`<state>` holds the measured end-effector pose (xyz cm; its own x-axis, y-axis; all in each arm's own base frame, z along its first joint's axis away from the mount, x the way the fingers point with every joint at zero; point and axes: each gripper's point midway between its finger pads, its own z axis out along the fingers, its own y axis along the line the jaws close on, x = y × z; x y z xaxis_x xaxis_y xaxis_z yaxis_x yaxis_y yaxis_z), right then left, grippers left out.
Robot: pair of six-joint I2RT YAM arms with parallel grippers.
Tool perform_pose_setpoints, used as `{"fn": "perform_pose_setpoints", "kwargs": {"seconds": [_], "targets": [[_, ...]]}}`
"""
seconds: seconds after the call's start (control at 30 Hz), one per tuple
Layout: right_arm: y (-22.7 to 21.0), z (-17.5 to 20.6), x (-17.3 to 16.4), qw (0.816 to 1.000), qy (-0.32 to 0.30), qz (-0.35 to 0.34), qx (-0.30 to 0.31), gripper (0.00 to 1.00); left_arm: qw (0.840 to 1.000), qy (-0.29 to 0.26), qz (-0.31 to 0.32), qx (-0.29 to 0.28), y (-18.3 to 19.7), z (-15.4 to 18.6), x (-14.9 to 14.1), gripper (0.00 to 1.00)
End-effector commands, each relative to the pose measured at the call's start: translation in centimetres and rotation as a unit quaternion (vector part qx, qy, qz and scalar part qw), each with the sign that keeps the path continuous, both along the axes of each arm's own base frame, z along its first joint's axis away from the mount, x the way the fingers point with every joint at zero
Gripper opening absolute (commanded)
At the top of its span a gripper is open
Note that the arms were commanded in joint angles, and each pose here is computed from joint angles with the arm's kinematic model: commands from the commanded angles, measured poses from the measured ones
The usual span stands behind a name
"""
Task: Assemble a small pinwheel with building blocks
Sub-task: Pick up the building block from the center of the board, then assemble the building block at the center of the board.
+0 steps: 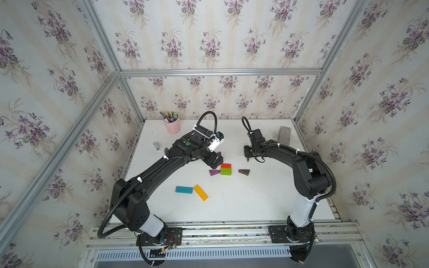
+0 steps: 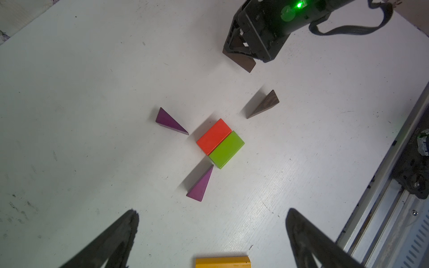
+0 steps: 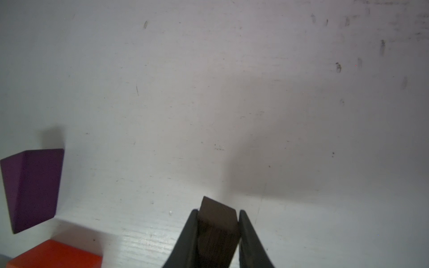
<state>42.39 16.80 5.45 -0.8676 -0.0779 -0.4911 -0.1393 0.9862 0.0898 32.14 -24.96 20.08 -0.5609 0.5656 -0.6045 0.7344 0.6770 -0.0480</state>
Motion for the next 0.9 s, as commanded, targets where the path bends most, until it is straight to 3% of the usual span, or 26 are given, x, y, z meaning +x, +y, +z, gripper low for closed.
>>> {"fn": "perform_pose_setpoints", "kwargs": {"seconds": [0.0, 0.33, 0.87], "targets": [[-0.1, -0.4, -0.1, 0.999, 0.015, -0.039, -0.001, 0.21, 1.000, -0.004, 0.019, 0.010, 0.8, 0.1, 0.2, 1.00], [2.8, -0.3, 0.0, 0.999, 0.009, -0.033, -0.006, 0.20, 0.999, -0.010, 0.031, -0.004, 1.4, 1.2, 0.4, 1.00], [3.1, 1.0, 0.3, 0.999, -0.008, -0.043, 0.004, 0.19, 0.998, -0.003, 0.048, -0.026, 2.1, 1.5, 1.0, 1.00]]}}
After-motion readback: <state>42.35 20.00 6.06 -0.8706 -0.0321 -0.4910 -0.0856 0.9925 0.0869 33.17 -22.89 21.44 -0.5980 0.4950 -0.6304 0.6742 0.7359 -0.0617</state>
